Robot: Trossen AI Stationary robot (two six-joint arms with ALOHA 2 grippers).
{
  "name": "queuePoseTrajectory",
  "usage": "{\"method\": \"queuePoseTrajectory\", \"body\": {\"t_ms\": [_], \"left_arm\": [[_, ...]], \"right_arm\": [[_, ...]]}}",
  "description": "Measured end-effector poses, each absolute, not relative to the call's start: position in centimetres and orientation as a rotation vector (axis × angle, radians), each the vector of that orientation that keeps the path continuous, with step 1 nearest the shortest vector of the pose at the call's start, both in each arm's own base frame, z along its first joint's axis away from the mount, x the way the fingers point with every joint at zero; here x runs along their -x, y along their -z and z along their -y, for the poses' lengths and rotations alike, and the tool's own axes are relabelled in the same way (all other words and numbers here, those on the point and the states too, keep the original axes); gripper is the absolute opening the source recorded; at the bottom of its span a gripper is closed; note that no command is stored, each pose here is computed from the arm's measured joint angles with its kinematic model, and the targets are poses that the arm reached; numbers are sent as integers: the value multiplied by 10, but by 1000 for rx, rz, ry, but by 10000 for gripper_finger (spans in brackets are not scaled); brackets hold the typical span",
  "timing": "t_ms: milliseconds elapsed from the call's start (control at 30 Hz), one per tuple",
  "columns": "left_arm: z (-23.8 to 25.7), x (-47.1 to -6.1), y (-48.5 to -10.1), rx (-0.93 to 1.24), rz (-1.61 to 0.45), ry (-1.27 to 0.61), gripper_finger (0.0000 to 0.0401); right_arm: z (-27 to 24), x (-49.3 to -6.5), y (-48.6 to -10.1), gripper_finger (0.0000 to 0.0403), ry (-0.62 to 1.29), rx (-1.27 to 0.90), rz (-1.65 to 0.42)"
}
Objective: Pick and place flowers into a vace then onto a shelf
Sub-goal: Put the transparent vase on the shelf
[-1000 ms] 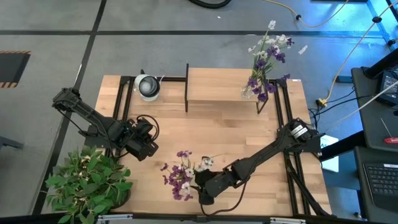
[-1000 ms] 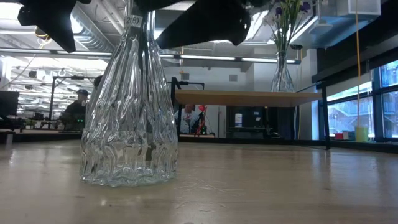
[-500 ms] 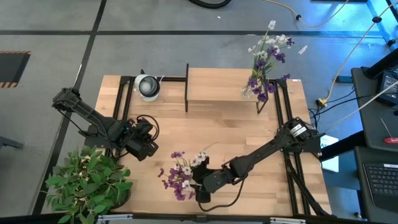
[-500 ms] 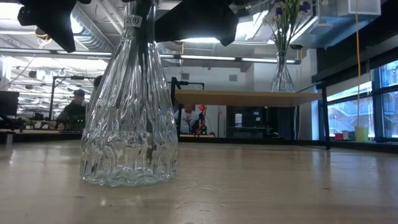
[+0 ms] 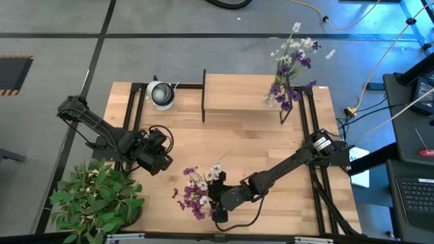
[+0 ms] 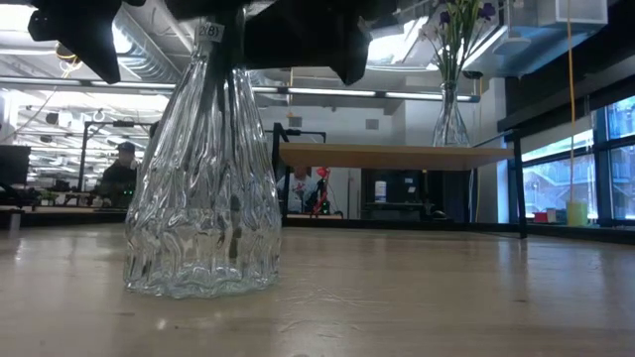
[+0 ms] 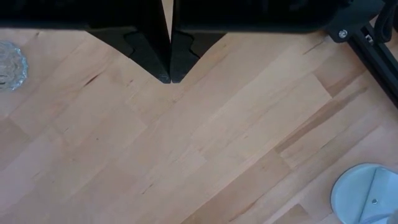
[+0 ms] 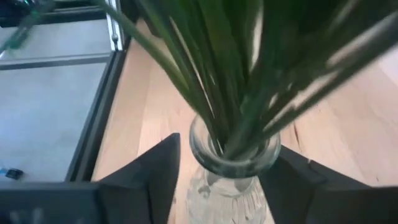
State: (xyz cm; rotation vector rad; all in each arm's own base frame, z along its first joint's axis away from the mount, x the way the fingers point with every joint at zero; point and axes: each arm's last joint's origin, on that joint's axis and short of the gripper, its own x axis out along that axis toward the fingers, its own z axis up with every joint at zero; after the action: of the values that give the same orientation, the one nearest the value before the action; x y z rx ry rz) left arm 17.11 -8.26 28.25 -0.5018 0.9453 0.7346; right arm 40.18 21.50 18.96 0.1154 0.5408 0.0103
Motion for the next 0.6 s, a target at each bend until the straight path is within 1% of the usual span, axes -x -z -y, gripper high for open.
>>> {"method": "queuePoseTrajectory", "body": {"t_ms": [333, 367, 600], "left_arm": [[83, -171, -283, 504, -945, -733, 4], [83, -171, -283, 504, -945, -732, 4], [83, -171, -283, 504, -944, -733, 4]], "right_arm": [[-214, -403, -190, 102, 2, -119, -532], [-214, -403, -190, 97, 2, -118, -533], [-214, -403, -190, 96, 5, -116, -529]]}}
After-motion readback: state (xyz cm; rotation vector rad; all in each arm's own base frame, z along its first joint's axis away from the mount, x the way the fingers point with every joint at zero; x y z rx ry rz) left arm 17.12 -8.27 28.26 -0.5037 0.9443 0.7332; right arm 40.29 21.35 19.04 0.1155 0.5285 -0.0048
